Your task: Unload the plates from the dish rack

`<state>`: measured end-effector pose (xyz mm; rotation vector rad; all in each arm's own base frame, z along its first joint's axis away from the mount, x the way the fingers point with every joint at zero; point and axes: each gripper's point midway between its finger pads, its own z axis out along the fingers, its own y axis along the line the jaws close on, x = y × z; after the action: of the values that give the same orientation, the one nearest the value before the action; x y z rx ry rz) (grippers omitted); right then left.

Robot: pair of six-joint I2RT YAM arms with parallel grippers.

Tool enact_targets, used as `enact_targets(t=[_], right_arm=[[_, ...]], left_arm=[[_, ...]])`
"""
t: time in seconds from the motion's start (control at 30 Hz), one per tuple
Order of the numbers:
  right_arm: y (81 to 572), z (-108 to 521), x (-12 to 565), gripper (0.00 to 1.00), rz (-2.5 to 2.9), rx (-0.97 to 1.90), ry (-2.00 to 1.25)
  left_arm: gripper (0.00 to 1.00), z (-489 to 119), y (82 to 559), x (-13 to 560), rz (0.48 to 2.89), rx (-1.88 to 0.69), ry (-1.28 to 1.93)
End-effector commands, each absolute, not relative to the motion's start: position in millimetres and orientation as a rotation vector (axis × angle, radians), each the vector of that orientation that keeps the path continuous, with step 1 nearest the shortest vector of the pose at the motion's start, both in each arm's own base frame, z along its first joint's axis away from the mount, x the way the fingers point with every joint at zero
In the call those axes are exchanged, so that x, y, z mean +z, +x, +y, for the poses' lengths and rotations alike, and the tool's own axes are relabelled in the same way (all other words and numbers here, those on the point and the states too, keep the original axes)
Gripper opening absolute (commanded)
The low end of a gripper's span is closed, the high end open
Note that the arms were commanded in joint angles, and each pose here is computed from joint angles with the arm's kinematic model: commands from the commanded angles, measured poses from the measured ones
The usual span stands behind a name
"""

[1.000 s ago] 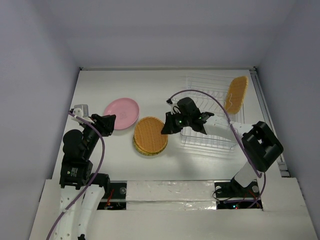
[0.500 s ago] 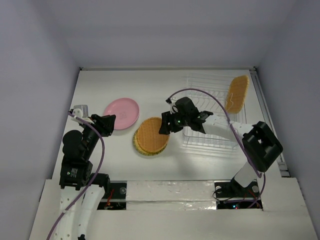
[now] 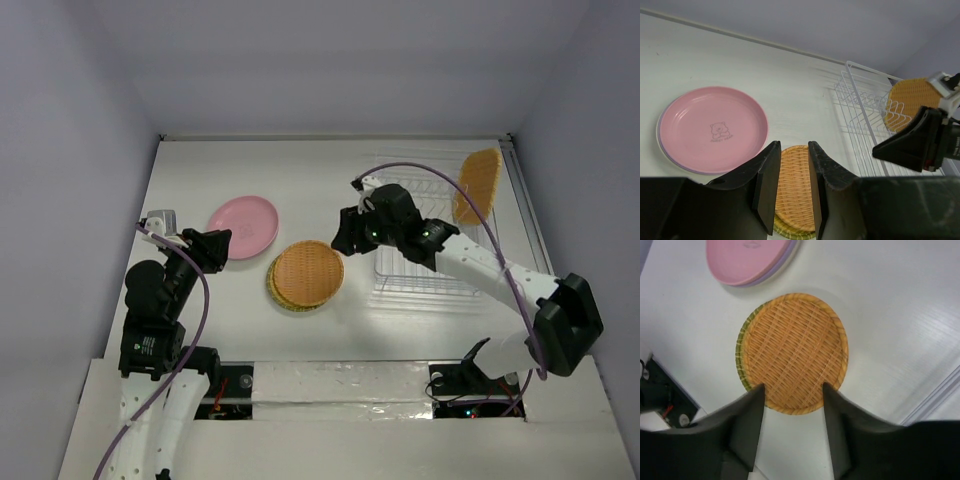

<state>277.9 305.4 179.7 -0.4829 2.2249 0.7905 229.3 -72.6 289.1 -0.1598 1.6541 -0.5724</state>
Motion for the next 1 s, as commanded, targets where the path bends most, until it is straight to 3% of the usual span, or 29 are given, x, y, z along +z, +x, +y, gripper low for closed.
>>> enact_targets(t=[0.0,0.03,0.07,0.27,0.33,0.37,0.43,0.47,0.7,0.97], right_arm=[[286.2,303.7,241.3,0.15,2.047,0.826,-0.411],[300.4,287.7,249.7,0.04,2.020,0.721,-0.317],[311.0,266.4,264.0,0.00,1.985,0.653,-0.234],[344.8,120.2,311.5,0.00,1.810,0.264,0.222],[344.3,55.9,320.2,0.20,1.731,0.096,0.373],[343.9,38.1,319.3,0.44,1.721,0.047,0.409],[346.9,-2.5,312.1,0.61,1.708,-0.070,0.505],[348.6,-11.3,305.4,0.65,1.713,-0.092,0.534],[372.0,-59.8,274.1,0.66,1.734,-0.228,0.672],[403.5,-63.7,235.1,0.62,1.863,-0.185,0.687]], left_arm=[[0.26,-72.1,230.2,299.3,1.602,-0.573,-0.145],[0.26,-72.1,230.1,298.9,1.604,-0.573,-0.145],[0.26,-72.1,229.9,299.6,1.601,-0.573,-0.144],[0.26,-72.0,226.8,303.6,1.584,-0.576,-0.139],[0.26,-72.2,225.7,304.2,1.580,-0.577,-0.137],[0.26,-71.8,224.9,305.5,1.574,-0.576,-0.137],[0.26,-73.3,223.2,306.5,1.570,-0.582,-0.131],[0.26,-74.7,221.6,307.8,1.565,-0.587,-0.125],[0.26,-84.2,213.8,311.1,1.558,-0.622,-0.092],[0.28,-94.7,197.6,321.1,1.517,-0.674,-0.042]])
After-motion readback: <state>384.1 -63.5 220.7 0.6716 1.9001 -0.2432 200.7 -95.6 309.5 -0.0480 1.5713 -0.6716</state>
